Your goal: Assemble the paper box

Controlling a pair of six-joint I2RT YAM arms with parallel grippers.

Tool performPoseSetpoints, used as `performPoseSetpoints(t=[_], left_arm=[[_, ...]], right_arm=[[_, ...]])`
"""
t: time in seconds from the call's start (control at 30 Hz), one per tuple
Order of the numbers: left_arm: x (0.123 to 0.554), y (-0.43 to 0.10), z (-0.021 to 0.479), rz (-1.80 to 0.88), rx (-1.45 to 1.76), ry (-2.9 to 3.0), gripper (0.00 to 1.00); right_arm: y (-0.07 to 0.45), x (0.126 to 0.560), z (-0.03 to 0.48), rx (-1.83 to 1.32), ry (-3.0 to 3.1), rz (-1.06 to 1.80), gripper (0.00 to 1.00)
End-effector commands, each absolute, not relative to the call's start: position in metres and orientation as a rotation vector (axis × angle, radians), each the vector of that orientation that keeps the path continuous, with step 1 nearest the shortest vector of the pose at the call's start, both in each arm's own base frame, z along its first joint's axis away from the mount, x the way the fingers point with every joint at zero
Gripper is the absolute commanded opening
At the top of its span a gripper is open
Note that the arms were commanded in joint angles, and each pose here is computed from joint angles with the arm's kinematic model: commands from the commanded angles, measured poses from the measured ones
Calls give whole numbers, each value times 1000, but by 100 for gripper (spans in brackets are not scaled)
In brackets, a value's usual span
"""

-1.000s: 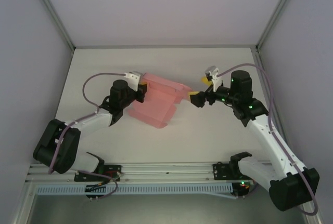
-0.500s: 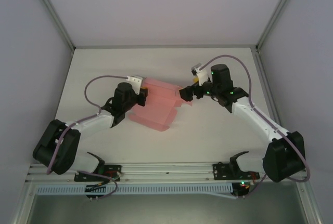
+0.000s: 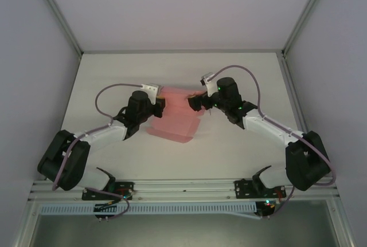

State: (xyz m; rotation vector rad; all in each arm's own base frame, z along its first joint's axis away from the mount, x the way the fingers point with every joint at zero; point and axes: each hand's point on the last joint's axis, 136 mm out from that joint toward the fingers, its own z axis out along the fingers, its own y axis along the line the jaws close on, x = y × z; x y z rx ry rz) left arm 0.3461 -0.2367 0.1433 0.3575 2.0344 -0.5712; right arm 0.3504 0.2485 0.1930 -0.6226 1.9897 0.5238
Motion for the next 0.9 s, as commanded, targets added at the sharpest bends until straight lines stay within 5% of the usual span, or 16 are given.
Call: performPoseSetpoints(t=[0.0, 0.4, 0.87], left_arm=[[354, -244, 165, -592, 307, 1987, 0], [364, -213, 163, -457, 145, 2030, 0], [360, -215, 164, -479, 161, 2028, 0]], right_arm=[[238, 364, 222, -457, 1897, 498, 100], [184, 300, 187, -449, 2111, 378, 100], [200, 318, 149, -483, 2245, 359, 100]])
